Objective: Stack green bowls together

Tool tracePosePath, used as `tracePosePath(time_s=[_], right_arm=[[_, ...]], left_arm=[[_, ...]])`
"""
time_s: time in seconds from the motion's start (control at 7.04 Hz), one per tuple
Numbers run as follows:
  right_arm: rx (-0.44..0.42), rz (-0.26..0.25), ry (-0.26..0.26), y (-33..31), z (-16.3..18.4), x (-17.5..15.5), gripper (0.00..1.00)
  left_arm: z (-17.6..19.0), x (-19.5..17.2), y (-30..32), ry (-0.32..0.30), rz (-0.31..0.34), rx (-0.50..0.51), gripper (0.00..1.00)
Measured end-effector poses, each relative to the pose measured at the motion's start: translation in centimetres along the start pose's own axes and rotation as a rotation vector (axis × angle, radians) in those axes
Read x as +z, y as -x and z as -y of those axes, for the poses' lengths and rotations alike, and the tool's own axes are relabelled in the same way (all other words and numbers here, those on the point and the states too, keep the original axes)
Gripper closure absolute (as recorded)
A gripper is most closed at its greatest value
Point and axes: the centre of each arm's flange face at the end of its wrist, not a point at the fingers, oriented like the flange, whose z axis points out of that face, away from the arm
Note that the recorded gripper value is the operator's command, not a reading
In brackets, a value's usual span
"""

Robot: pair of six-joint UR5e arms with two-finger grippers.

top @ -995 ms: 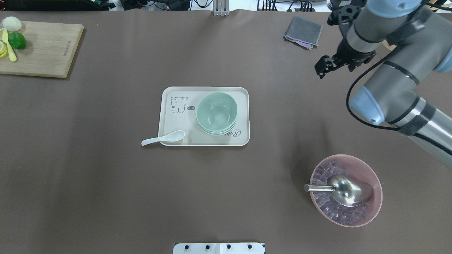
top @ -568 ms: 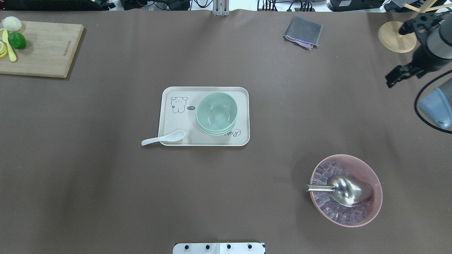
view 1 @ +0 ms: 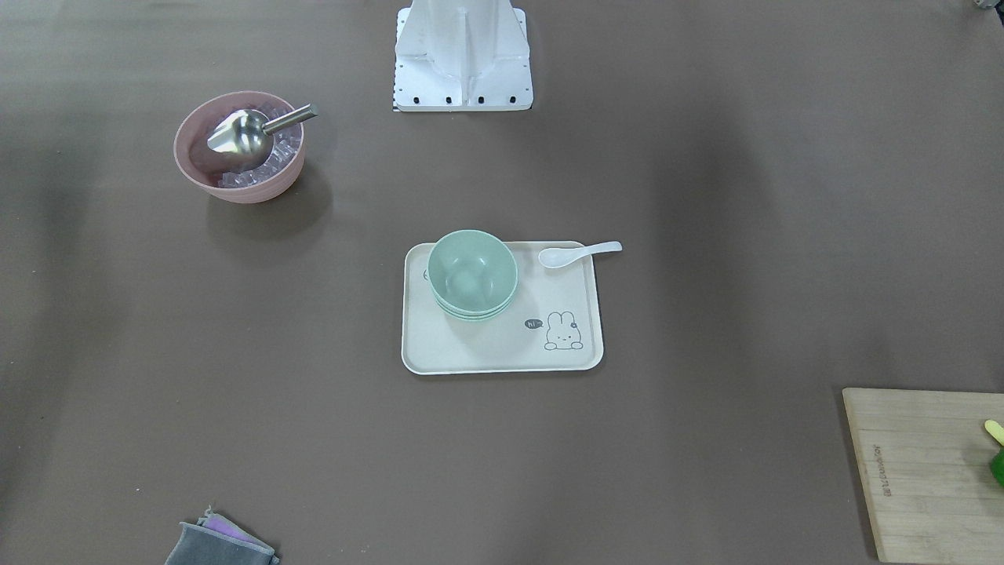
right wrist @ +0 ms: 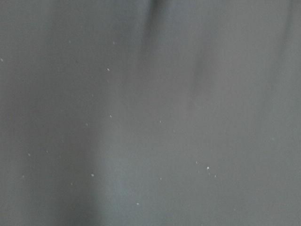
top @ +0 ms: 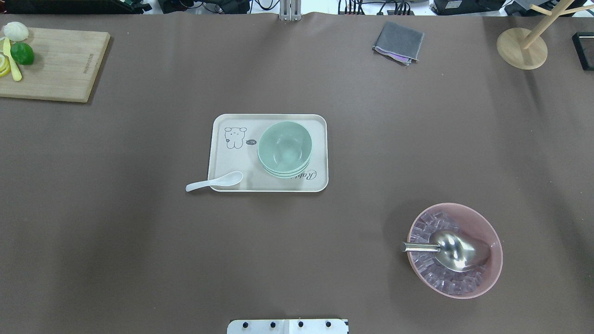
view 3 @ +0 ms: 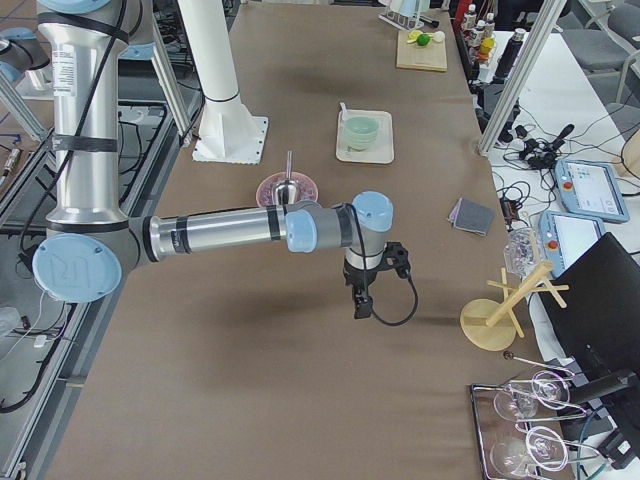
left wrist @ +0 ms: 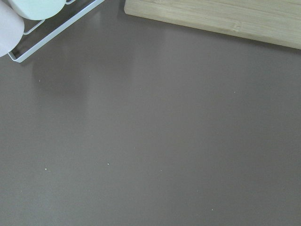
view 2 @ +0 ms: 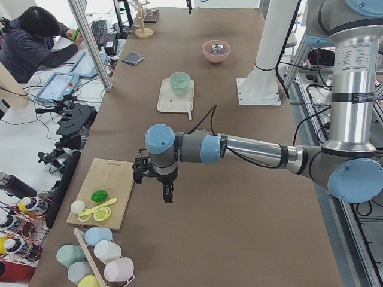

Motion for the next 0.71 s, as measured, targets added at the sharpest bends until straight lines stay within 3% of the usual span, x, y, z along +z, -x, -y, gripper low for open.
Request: tracePosePath(time_s=[0.28,0.71], right_arm=[[0.081,0.050,0.021,-3.3,-4.4,1.0,0.00],[0.124,0.055,0.015,-4.8,-6.3,0.8,0.00]], left_arm=[[0.0,0.0,0.1,-0.011,0.001,0.012,0.02],[0.0,-0.6,-0.3,-0.034,0.003,0.031,0.02]])
